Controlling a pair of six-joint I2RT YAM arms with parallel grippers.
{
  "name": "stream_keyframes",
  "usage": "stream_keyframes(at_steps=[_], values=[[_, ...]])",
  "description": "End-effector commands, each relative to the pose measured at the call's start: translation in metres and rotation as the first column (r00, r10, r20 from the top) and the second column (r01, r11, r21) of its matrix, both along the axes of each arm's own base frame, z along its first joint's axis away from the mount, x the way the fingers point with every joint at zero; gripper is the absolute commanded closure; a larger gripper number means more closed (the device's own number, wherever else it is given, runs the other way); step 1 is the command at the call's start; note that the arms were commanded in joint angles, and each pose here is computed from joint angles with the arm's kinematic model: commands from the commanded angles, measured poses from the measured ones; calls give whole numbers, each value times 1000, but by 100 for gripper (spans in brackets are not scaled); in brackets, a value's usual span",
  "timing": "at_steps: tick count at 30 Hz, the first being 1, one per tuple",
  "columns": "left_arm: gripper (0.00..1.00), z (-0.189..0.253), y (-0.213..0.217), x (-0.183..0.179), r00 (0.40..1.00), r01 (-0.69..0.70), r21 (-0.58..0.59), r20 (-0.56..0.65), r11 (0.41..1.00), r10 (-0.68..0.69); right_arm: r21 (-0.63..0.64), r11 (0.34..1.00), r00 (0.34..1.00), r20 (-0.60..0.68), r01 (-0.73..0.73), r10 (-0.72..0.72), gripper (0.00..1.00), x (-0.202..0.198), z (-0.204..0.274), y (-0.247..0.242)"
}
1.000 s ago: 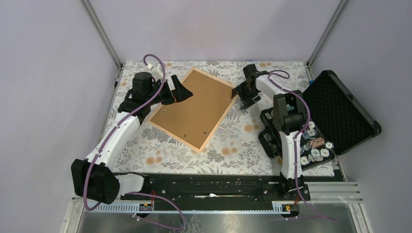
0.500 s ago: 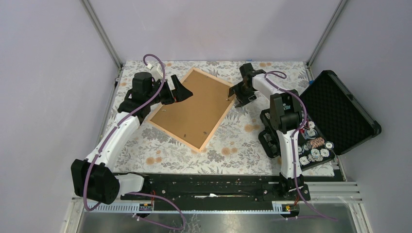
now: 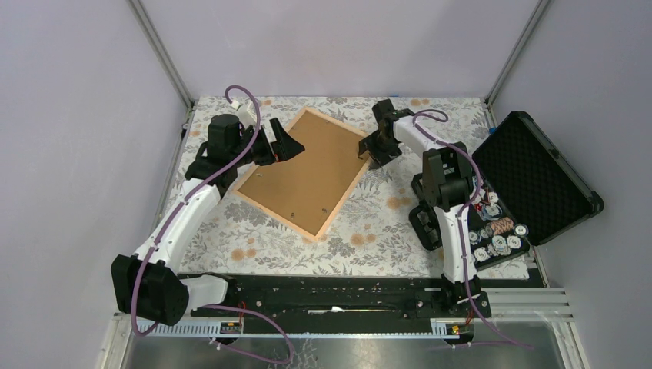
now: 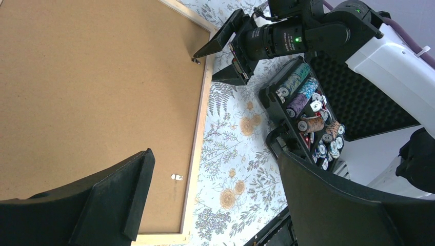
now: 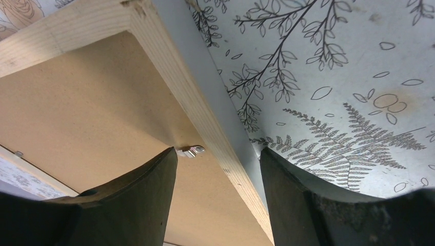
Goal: Put the photo into the frame
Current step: Install the photo frame at the center of the board.
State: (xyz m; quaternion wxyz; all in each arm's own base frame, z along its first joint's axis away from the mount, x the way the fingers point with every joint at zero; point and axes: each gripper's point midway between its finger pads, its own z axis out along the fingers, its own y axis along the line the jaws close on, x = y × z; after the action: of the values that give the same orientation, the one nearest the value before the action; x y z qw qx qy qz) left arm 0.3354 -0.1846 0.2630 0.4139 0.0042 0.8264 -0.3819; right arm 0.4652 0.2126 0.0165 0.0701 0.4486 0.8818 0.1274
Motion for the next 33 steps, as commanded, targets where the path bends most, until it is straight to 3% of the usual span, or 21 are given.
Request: stream_keyframes(at_steps=[1,6,15,19,24,28,33], values=[[1,31,2,1,994,-3,-11,110,1000,4,-130,991,995,-98,-42,30,32,-22,-37,-8],[1,29,2,2,994,-3,-10,106,1000,4,-161,985,993,-115,-54,36,33,-25,-45,-11],[1,29,2,2,994,-6,-8,106,1000,6,-166,981,990,-114,-103,85,51,-25,-47,-9],[1,28,2,3,995,-6,-6,104,1000,6,-179,972,985,-109,-151,133,63,-25,-48,-12],[1,28,2,3,995,-5,-7,103,1000,5,-196,951,970,-101,-239,223,86,-27,-47,-15],[1,28,2,3,995,-7,-5,104,1000,7,-239,919,949,-108,-314,297,100,-31,-48,-26],[1,29,2,3,995,-6,-6,104,1000,6,-251,817,851,-66,-519,520,100,-19,-41,-28]])
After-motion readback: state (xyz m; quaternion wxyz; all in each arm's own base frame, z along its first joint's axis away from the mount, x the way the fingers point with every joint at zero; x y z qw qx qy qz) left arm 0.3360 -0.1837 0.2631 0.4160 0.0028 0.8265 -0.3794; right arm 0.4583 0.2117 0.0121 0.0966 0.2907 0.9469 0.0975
